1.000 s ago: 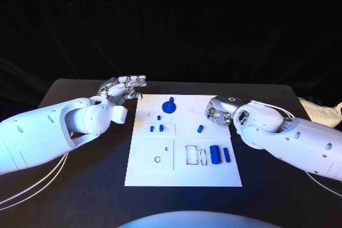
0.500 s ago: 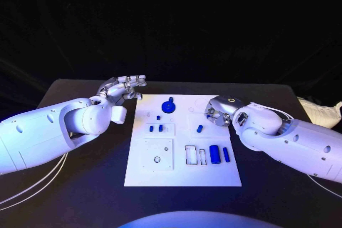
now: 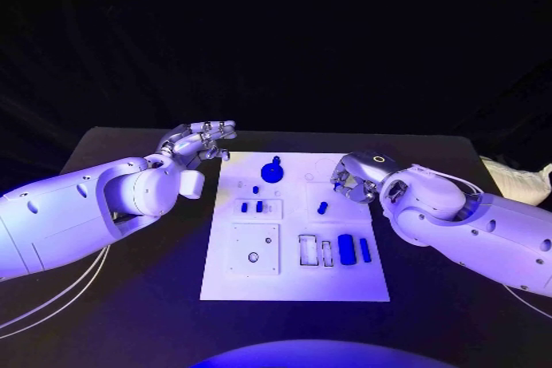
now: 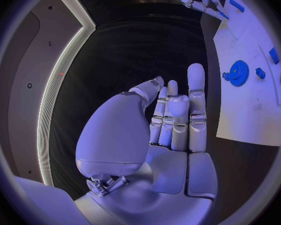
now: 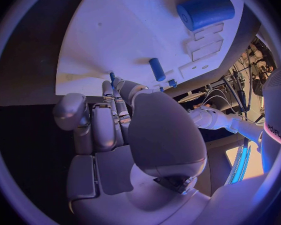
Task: Assemble the parts on the task board
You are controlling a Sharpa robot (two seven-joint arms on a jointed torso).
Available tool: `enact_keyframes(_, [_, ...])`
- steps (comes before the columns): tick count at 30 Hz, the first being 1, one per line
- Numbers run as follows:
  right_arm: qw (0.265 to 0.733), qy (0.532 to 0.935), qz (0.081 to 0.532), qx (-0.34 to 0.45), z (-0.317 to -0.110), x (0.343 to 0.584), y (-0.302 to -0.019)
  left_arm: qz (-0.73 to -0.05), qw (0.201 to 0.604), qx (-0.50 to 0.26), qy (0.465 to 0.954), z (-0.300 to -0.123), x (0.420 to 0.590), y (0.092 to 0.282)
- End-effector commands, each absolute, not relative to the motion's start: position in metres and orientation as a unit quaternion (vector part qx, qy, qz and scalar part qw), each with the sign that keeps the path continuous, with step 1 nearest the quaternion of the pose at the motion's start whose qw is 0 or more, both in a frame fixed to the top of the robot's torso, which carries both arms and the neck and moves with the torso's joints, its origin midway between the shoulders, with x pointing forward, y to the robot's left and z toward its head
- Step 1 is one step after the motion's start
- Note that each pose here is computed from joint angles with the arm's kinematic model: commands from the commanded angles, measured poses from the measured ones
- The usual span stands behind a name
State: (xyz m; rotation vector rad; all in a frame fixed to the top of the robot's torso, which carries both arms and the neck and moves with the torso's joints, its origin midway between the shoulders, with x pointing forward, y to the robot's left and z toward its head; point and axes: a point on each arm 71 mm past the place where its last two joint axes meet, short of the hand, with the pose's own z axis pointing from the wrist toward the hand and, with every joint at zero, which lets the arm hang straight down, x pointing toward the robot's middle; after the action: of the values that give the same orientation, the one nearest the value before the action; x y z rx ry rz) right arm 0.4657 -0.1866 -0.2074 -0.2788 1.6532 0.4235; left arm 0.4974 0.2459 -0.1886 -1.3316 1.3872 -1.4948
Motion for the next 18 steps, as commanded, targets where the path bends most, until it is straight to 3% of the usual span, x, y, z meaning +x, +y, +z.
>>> enact_keyframes(1, [0.649, 0.728, 0.189, -0.109, -0.203, 0.463, -0.187, -0.583, 0.34, -0.506, 0.537, -0.188, 0.497, 0.244])
enact_keyframes(11, [0.638, 0.725, 0.242, -0.097, -0.188, 0.444, -0.165, -0.582, 0.34, -0.506, 0.538, -0.188, 0.498, 0.245])
enact_keyframes(18, [0.627, 0.709, 0.301, -0.119, -0.178, 0.422, -0.127, -0.582, 0.34, -0.502, 0.541, -0.188, 0.497, 0.243])
